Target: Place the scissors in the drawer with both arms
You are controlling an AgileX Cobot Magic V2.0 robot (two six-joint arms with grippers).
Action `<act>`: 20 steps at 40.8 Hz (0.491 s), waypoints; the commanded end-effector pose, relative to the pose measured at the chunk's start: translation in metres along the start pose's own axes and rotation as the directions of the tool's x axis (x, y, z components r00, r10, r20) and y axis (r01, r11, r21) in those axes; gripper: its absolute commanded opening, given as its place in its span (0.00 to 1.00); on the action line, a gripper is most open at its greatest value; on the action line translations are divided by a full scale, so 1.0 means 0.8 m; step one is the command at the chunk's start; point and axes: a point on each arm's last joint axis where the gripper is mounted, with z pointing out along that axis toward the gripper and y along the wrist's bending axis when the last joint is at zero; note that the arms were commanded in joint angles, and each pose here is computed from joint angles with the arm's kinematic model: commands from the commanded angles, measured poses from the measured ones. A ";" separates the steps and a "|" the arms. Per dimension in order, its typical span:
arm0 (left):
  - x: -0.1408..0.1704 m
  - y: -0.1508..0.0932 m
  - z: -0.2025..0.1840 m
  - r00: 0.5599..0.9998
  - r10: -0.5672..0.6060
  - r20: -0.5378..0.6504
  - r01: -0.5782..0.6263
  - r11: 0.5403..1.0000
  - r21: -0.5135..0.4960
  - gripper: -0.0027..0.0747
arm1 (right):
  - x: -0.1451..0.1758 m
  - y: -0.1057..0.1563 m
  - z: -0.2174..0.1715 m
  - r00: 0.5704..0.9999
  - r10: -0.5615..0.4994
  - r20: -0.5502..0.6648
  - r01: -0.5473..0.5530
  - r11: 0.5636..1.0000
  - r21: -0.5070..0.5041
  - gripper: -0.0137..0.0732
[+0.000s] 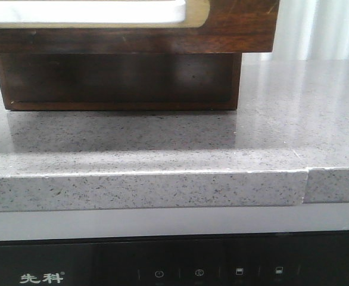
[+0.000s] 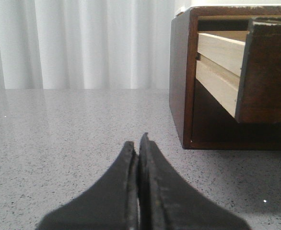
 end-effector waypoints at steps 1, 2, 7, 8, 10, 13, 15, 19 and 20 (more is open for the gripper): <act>0.000 0.001 -0.002 0.997 -0.013 0.076 0.013 1.000 -0.007 0.01 | -0.011 0.000 -0.002 0.995 -0.007 0.098 0.008 1.000 -0.004 0.08; 0.000 0.001 -0.002 0.997 -0.013 0.076 0.013 1.000 -0.007 0.01 | -0.011 0.000 -0.002 0.995 -0.006 0.098 0.007 1.000 -0.003 0.08; 0.000 0.001 -0.002 0.997 -0.013 0.076 0.013 1.000 -0.007 0.01 | -0.011 0.000 -0.002 0.995 -0.007 0.098 0.007 1.000 0.002 0.08; 0.000 0.001 -0.002 0.997 -0.013 0.076 0.013 1.000 -0.007 0.01 | -0.011 0.000 -0.002 0.995 -0.008 0.099 0.007 1.000 0.007 0.08; 0.000 0.001 -0.002 0.997 -0.013 0.076 0.013 1.000 -0.007 0.01 | -0.011 -0.001 -0.002 0.995 -0.010 0.099 0.009 1.000 0.014 0.08; 0.000 0.001 -0.002 0.997 -0.013 0.076 0.013 1.000 -0.007 0.01 | -0.011 -0.002 -0.002 0.995 -0.013 0.099 0.011 1.000 0.023 0.08; 0.000 0.001 -0.002 0.997 -0.013 0.076 0.013 1.000 -0.007 0.01 | -0.011 -0.002 -0.002 0.995 -0.013 0.099 0.011 1.000 0.026 0.08; 0.000 0.001 -0.002 0.997 -0.013 0.076 0.013 1.000 -0.007 0.01 | -0.011 -0.002 -0.002 0.995 -0.013 0.099 0.011 1.000 0.026 0.08; 0.000 0.001 -0.002 0.997 -0.013 0.076 0.013 1.000 -0.007 0.01 | -0.011 -0.002 -0.002 0.995 -0.013 0.099 0.011 1.000 0.026 0.08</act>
